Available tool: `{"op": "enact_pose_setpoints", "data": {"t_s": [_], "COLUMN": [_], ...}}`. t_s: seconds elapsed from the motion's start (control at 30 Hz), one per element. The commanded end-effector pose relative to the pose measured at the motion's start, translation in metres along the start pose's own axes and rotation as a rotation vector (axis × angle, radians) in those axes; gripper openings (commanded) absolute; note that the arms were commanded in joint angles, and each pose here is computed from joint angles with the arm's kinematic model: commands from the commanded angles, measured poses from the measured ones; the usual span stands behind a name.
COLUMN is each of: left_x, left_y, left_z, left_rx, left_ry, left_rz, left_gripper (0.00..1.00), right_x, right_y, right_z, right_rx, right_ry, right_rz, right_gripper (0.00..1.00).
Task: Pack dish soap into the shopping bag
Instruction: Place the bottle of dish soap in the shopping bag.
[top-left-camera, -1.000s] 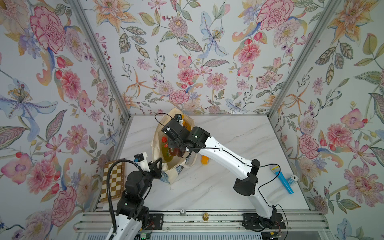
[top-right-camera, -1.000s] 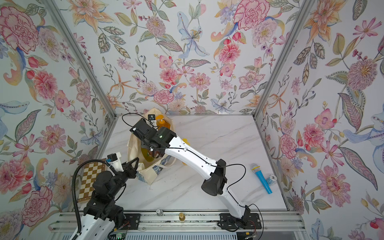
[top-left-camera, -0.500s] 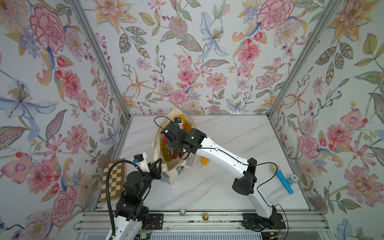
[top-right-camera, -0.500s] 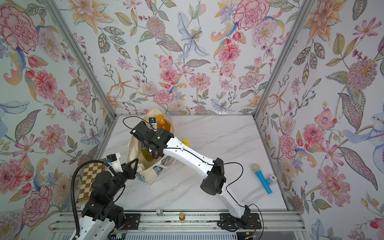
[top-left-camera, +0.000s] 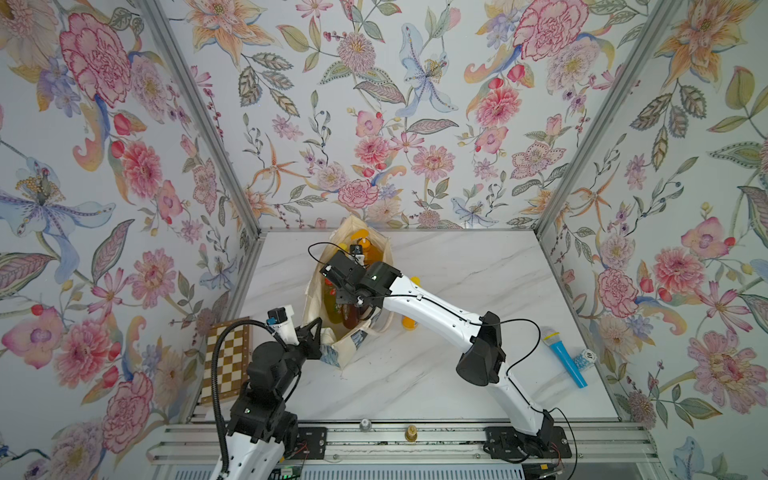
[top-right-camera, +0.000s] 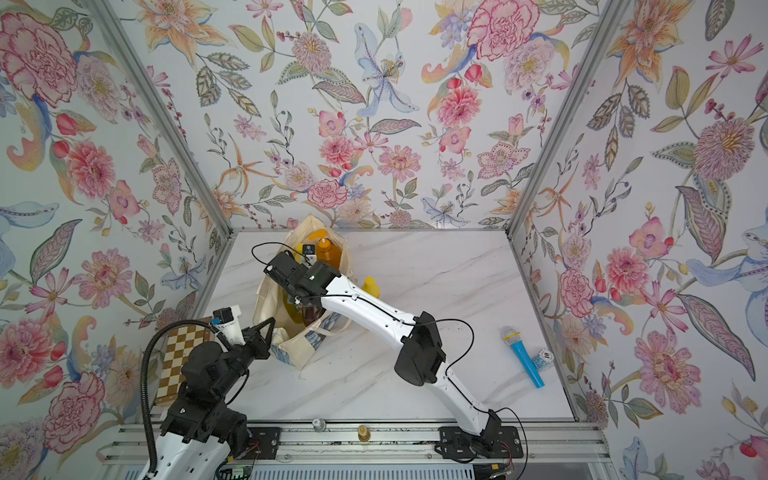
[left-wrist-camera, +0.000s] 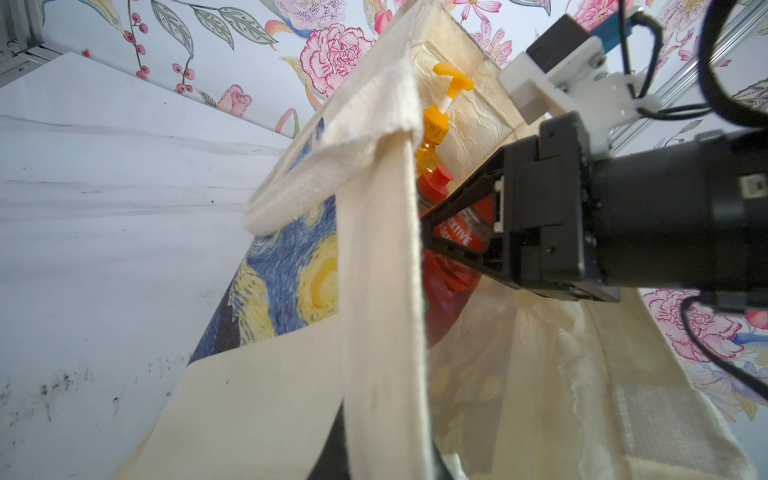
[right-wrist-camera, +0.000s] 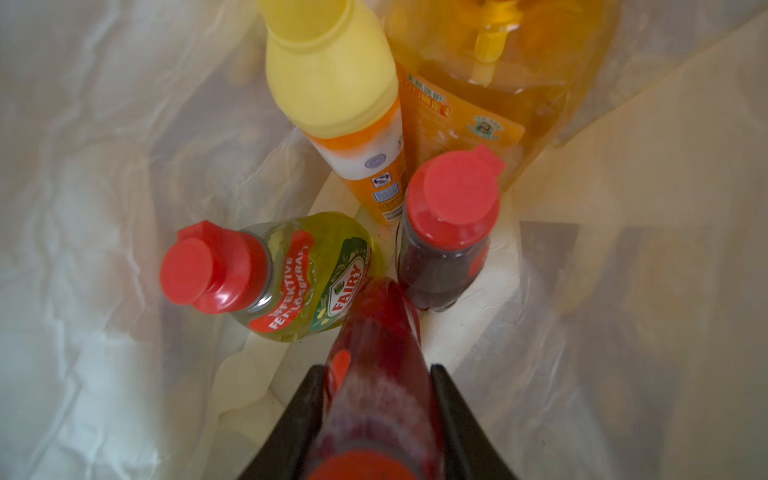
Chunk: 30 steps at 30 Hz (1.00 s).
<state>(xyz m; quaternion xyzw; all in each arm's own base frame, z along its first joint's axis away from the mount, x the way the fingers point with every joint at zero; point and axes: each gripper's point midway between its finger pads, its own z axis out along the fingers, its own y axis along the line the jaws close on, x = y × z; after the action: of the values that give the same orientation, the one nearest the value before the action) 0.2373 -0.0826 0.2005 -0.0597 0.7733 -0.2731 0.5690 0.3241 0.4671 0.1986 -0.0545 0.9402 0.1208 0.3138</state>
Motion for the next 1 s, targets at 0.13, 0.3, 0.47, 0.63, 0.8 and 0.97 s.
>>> {"op": "enact_pose_setpoints", "data": {"t_s": [0.13, 0.3, 0.47, 0.63, 0.8, 0.97], "left_x": [-0.002, -0.015, -0.025, -0.029, -0.03, -0.031], "left_y": [-0.013, -0.021, -0.025, -0.024, -0.022, -0.021], "left_z": [-0.009, -0.016, -0.021, -0.022, -0.022, -0.021], "left_rx": [0.039, 0.052, 0.049, 0.035, 0.022, 0.015], "left_ry": [0.03, 0.008, -0.002, -0.013, -0.021, -0.02], "left_rz": [0.019, 0.029, 0.049, 0.055, 0.052, 0.051], "left_gripper": [0.01, 0.0, 0.0, 0.0, 0.0, 0.0], "right_x": [-0.037, -0.034, -0.031, -0.025, -0.014, -0.016], "right_y": [-0.004, -0.006, -0.007, -0.008, -0.009, -0.007], "right_z": [0.003, 0.014, 0.026, 0.04, 0.057, 0.057], "right_rx": [0.012, 0.028, 0.034, 0.039, 0.04, 0.02], "right_ry": [-0.129, -0.126, -0.118, -0.099, -0.056, -0.047], "right_rz": [0.088, 0.098, 0.103, 0.103, 0.1, 0.089], "right_gripper": [0.0, 0.0, 0.0, 0.0, 0.0, 0.01]}}
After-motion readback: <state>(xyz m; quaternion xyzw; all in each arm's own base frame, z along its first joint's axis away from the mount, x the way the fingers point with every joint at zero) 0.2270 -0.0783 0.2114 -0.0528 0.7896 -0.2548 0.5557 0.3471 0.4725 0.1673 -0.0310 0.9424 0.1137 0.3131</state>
